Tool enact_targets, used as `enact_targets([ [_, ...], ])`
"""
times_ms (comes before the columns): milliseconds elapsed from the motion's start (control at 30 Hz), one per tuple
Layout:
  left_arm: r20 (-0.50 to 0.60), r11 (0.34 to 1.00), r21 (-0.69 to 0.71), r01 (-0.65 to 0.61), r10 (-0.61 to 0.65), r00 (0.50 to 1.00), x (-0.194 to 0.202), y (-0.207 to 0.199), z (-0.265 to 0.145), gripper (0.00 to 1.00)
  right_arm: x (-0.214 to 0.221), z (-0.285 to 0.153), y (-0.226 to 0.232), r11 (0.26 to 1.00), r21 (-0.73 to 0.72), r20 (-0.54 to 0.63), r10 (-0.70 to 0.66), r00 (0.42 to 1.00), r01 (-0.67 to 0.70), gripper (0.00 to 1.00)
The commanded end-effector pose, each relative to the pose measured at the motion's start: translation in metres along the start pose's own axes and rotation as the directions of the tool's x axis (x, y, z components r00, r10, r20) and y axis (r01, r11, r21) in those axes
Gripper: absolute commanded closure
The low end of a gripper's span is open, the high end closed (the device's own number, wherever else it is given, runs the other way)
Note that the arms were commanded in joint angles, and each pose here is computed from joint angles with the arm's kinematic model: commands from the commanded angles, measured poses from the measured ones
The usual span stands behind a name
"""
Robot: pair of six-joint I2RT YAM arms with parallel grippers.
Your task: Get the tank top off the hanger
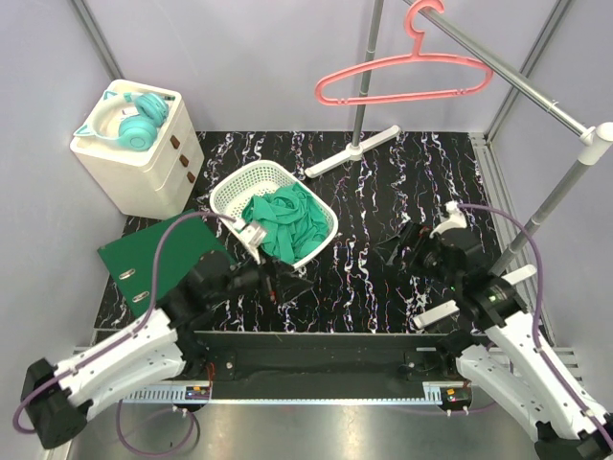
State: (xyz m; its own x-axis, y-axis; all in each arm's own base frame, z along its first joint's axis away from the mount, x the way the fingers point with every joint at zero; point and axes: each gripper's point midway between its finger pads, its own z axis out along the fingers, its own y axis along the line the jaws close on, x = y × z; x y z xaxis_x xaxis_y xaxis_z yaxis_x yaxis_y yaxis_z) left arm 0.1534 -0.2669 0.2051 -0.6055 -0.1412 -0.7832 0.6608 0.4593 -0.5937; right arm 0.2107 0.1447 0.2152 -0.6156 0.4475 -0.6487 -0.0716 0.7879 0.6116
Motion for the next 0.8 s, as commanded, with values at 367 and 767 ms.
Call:
enact_targets([
  [367, 0.245, 0.970, 0.172, 0.173, -0.212, 0.946, 0.045, 0.018, -0.046, 0.01, 0.044, 0.032, -0.005, 0.916, -0.338, 0.083, 0.258, 0.963, -0.216, 0.00],
  [767, 0.241, 0.935, 0.293, 0.200, -0.275, 0.931, 0.057, 0.010, -0.049, 0.01, 0.076, 0.036, -0.040, 0.868, -0.326, 0.060, 0.416, 0.908, -0.376, 0.00],
])
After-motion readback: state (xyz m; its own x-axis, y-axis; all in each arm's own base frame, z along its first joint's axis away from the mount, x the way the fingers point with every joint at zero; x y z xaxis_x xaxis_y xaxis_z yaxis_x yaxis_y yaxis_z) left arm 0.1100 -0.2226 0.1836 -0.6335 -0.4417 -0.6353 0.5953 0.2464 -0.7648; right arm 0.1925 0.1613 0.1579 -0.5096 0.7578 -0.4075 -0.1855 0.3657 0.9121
